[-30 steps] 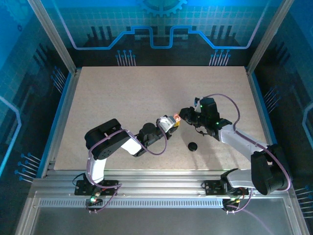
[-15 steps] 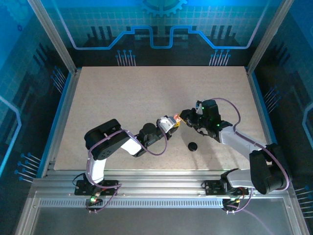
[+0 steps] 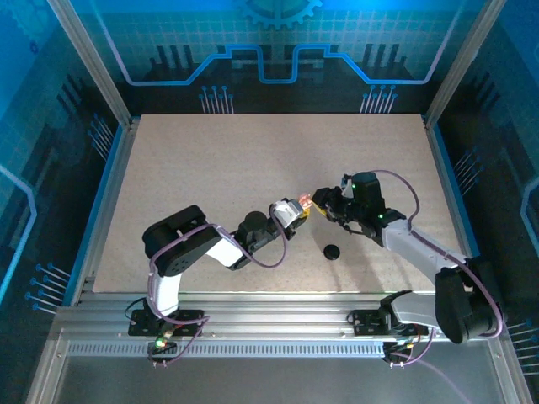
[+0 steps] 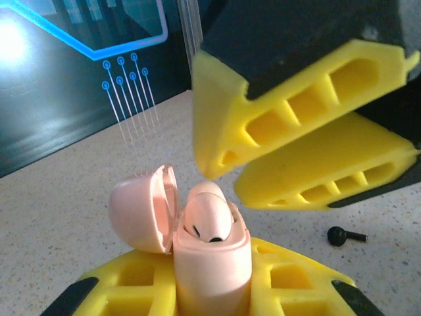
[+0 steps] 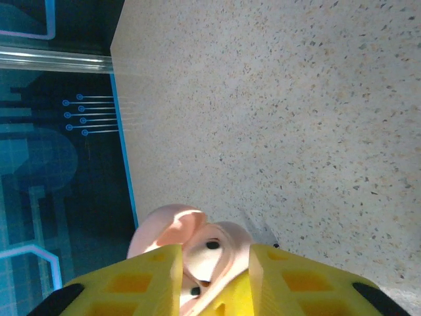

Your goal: Insert wireless bluetooth earbuds into charging case

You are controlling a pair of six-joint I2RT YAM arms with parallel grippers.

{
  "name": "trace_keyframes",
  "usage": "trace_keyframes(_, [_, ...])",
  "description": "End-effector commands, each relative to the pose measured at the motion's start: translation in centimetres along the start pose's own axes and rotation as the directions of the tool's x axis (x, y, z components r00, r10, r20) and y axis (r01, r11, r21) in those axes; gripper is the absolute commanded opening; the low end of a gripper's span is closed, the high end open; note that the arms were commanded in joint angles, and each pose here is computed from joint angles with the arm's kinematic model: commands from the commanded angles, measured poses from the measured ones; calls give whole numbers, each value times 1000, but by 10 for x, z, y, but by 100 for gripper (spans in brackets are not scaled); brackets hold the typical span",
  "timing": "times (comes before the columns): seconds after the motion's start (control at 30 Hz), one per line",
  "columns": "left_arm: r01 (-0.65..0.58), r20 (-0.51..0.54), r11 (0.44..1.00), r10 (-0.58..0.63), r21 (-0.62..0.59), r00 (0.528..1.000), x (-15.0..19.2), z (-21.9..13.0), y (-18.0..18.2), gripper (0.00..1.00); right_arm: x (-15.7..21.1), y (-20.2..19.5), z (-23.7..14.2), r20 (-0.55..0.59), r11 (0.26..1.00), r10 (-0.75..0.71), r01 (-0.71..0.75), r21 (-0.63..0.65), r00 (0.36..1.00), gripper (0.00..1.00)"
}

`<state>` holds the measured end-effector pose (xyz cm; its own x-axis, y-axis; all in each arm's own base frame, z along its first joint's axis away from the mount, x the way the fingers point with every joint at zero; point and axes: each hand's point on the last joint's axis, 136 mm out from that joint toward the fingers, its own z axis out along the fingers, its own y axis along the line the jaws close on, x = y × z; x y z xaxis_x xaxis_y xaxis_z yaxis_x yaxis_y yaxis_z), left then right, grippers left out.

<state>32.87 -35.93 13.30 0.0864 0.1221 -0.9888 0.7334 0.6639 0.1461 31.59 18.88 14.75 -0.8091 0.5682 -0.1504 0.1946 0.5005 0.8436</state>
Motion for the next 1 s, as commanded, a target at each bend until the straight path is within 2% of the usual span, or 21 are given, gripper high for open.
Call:
trace_keyframes(0.0, [-7, 100, 1000, 8, -11, 995, -34, -4, 3, 19, -1, -6, -13, 19, 999, -16, 15, 30, 1000, 34])
trace_keyframes(0.27, [-8, 113, 1000, 8, 2, 994, -41, -12, 1, 19, -7, 5, -36, 91, 987, -163, 162, 18, 982, 39])
trace_keyframes(0.53, [16, 124, 1000, -19, 20, 992, -49, -28, -1, 19, -9, 18, -65, 173, 945, -323, 328, 2, 930, 48])
trace_keyframes(0.7, [42, 136, 997, -50, 62, 989, -56, -40, -7, 19, -9, 22, -81, 240, 904, -412, 428, -15, 879, 56])
trace_keyframes(0.87, [58, 163, 994, -73, 95, 984, -68, -49, -11, 19, -10, 34, -97, 277, 826, -538, 564, -19, 796, 65])
trace_keyframes(0.97, [72, 158, 989, -92, 129, 983, -71, -53, -16, 19, -10, 40, -101, 280, 775, -600, 631, -30, 750, 67])
